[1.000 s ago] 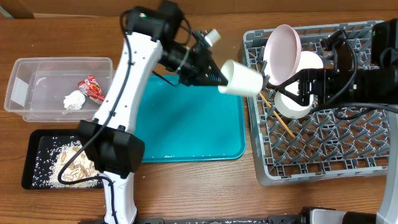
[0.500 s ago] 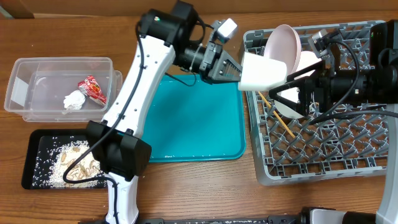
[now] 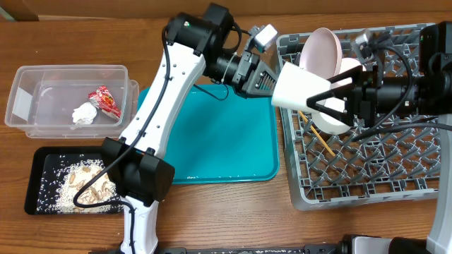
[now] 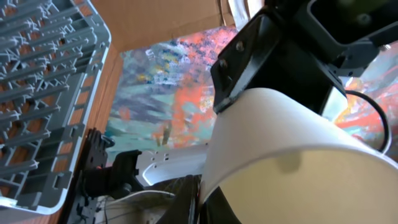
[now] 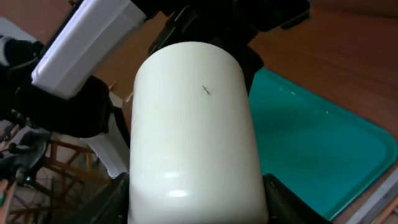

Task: Sort waste into correct bins and load items into the dishwasher
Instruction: 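Hand the white cup from the left gripper to the right gripper, then lower the cup upside down into the rack with the right gripper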

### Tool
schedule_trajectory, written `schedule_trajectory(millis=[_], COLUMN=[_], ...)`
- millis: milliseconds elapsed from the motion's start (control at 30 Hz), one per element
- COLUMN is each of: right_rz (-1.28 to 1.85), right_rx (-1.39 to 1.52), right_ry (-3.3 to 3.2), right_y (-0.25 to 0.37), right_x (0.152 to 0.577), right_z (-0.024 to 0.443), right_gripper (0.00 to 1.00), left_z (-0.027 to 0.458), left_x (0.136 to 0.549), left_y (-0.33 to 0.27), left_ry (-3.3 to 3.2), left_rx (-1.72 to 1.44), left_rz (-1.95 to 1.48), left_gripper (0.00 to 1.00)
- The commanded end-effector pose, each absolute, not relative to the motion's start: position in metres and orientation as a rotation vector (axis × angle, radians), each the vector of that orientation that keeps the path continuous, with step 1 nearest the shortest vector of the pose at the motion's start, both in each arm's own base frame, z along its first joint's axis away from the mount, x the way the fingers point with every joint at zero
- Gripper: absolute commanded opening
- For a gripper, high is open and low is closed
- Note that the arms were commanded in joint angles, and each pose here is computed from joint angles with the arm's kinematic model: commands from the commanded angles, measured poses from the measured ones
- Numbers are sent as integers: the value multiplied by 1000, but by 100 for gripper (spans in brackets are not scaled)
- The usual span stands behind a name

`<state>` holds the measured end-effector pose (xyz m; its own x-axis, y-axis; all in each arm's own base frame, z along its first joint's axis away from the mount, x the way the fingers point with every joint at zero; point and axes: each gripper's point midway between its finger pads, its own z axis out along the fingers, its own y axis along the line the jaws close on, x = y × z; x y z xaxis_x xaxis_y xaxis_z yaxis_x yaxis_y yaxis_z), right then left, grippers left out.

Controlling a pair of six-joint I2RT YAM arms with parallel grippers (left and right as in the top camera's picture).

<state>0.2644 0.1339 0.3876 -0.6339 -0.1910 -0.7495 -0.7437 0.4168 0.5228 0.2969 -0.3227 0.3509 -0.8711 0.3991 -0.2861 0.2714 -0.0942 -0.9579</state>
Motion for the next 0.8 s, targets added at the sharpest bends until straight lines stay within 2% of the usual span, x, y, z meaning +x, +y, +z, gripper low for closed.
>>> schedule_trajectory(millis=[0,333,400,533,767], right_rz=[1210,1198,1195,1193,1166], right_rx=[-806,-814,-816,-817,-825], right_ry=[2043,2031,2028,2026,2026], right_y=[137,137,137,137,135], right_x=[263,266,266,267,270], right_z=[390,391,391,391,390], right_gripper=[51,50,45,43,39], left_z=[363,354,348,339,323], left_x=[289,291,293,294,300], left_y=[-323,-323,-323,-322,-319], left_ry=[-2054,-2114,-2156,-2208,-2318], left_rx=[-855,-878,-884,-896,-874], left_rz=[2152,2100,2059,2006,1882], left_gripper=[4,6,7,23,24])
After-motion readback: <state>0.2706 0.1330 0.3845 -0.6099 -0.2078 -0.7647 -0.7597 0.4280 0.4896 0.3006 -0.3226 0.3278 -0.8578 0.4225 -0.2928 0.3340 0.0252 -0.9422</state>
